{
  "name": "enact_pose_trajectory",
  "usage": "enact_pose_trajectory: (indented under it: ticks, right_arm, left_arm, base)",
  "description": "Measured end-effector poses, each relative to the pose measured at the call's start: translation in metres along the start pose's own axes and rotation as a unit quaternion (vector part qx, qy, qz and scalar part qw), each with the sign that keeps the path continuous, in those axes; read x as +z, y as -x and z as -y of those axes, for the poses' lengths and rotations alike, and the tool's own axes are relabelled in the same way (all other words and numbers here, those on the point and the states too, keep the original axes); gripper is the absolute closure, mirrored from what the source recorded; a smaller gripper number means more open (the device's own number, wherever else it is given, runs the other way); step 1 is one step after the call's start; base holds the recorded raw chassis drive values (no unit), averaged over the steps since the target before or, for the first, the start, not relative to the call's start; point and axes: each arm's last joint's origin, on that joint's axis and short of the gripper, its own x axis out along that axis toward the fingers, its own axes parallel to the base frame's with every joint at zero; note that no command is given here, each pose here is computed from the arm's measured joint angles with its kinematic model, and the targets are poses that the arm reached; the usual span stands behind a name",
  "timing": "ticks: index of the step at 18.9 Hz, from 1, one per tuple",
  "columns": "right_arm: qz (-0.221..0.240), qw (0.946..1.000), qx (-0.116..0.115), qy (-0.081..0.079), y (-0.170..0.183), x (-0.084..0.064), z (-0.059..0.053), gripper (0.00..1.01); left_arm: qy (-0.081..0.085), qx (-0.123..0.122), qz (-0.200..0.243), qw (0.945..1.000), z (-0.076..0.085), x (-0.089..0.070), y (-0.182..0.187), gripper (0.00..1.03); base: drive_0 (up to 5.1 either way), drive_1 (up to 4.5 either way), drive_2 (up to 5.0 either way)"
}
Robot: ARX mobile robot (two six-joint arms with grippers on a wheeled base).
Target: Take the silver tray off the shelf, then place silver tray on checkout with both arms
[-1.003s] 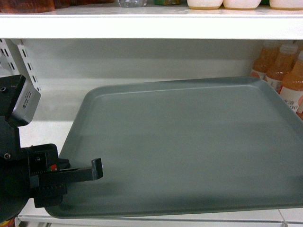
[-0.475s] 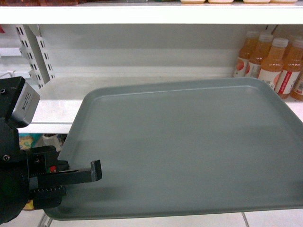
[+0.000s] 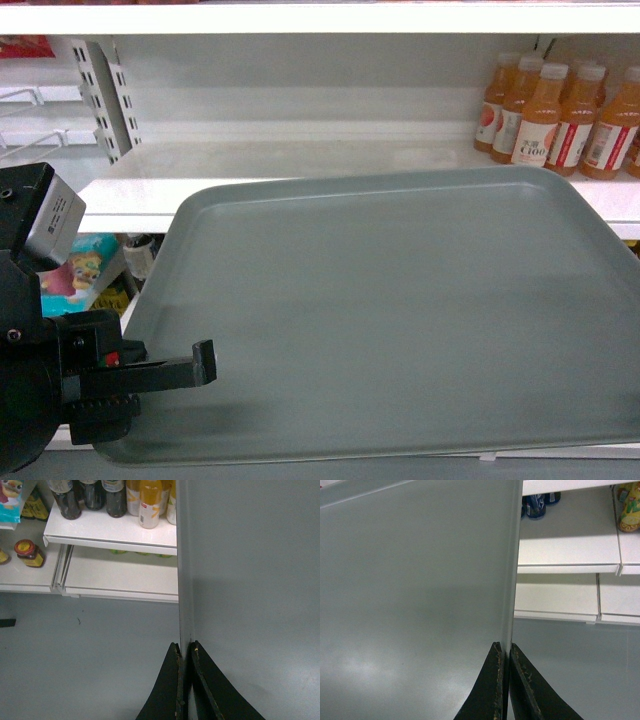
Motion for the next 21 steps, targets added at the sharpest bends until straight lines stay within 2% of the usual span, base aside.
enact_pose_trajectory:
  ticks: [21]
  right_arm:
    - [0.000,1.0000,0.000,0.000,-0.0002,-0.0001,0.0001,0.98]
  left_arm:
    - [0.000,0.000,0.000,1.0000,-0.0001,-0.0002,0.0001,1.00]
  base:
    - [0.1,-3.88,4.1]
